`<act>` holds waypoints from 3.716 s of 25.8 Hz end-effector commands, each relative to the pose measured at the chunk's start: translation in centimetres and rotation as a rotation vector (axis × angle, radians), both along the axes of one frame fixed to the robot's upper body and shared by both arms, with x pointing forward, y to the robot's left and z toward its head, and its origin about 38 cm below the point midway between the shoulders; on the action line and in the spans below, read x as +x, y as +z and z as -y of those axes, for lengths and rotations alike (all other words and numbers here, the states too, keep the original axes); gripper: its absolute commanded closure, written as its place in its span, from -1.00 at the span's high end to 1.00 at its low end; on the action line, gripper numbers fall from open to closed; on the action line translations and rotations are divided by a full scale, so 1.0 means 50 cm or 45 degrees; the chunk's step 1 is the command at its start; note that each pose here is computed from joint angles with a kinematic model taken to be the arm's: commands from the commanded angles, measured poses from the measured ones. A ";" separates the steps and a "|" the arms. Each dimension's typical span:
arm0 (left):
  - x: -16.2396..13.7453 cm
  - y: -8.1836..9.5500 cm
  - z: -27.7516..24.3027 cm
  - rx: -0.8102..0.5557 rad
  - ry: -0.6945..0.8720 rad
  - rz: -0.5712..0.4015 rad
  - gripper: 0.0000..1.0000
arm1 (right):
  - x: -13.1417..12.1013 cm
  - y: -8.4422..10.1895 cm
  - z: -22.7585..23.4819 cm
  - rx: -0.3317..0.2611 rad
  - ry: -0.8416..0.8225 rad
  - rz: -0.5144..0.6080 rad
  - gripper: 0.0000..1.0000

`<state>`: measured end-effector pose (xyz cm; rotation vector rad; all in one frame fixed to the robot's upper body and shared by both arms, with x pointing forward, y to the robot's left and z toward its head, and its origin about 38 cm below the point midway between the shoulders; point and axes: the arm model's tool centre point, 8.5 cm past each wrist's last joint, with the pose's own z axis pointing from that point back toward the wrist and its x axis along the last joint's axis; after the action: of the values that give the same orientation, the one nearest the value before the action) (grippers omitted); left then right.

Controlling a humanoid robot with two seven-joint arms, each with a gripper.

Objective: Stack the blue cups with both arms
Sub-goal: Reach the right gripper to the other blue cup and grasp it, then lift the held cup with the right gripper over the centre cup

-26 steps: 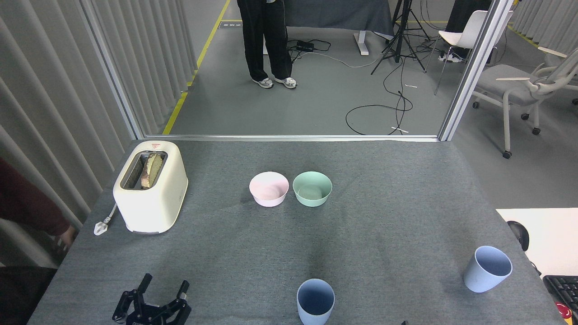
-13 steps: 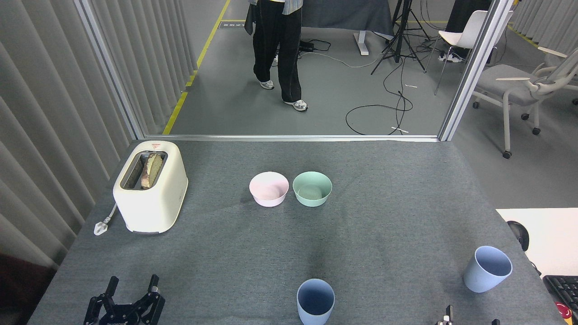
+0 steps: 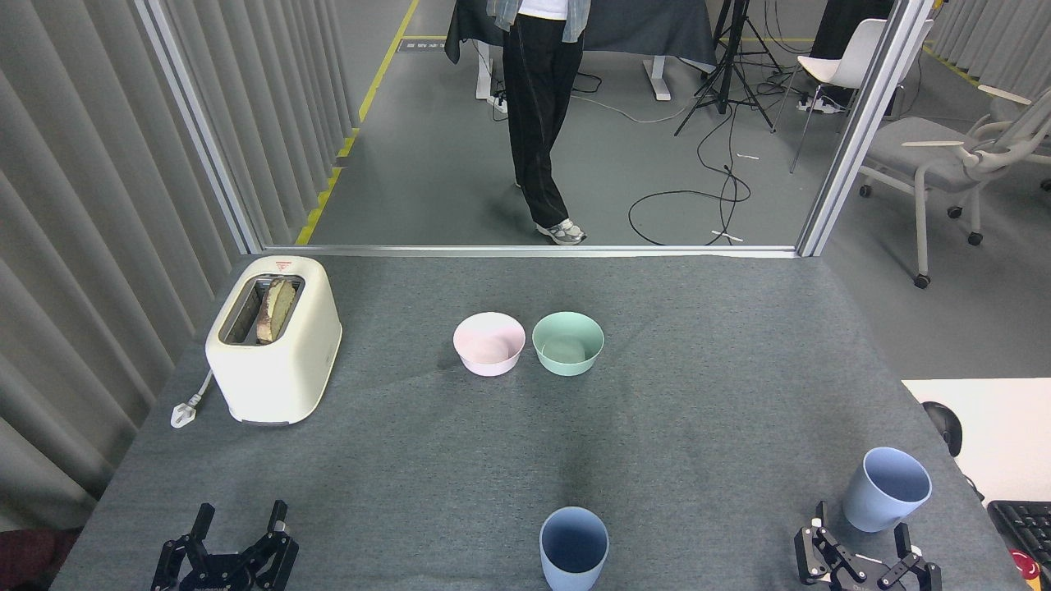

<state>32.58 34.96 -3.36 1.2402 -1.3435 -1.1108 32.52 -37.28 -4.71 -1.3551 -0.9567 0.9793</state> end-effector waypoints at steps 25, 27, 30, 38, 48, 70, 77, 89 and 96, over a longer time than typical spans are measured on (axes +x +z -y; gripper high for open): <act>-0.005 -0.007 -0.010 0.007 -0.020 -0.022 1.00 | 0.052 0.012 0.052 -0.009 -0.009 -0.019 1.00; -0.005 -0.007 -0.010 0.007 -0.020 -0.022 1.00 | 0.059 0.011 0.052 -0.001 -0.012 -0.021 1.00; -0.005 -0.007 -0.010 0.007 -0.020 -0.020 1.00 | 0.058 0.008 0.055 0.000 -0.013 -0.030 1.00; -0.009 -0.010 -0.010 0.007 -0.022 -0.026 1.00 | 0.070 0.015 0.079 -0.007 -0.028 -0.036 1.00; -0.007 -0.009 -0.008 0.005 -0.023 -0.024 1.00 | 0.066 0.006 0.113 -0.023 -0.063 -0.089 1.00; -0.006 -0.011 -0.010 0.007 -0.022 -0.025 1.00 | 0.104 0.018 0.097 -0.013 -0.024 -0.076 -0.34; -0.011 -0.015 -0.008 0.002 -0.018 -0.028 1.00 | 0.046 0.169 -0.101 0.001 0.545 0.306 -0.47; -0.016 -0.020 -0.001 -0.007 -0.013 -0.032 1.00 | -0.054 0.249 -0.480 0.142 1.112 0.390 -0.59; -0.014 -0.015 -0.007 0.003 -0.013 -0.024 1.00 | -0.092 0.197 -0.537 0.108 1.117 0.217 -0.59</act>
<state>31.84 35.18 -4.21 1.2181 -1.3356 -1.1278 28.53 -11.35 5.74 -0.9523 -1.7974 1.4248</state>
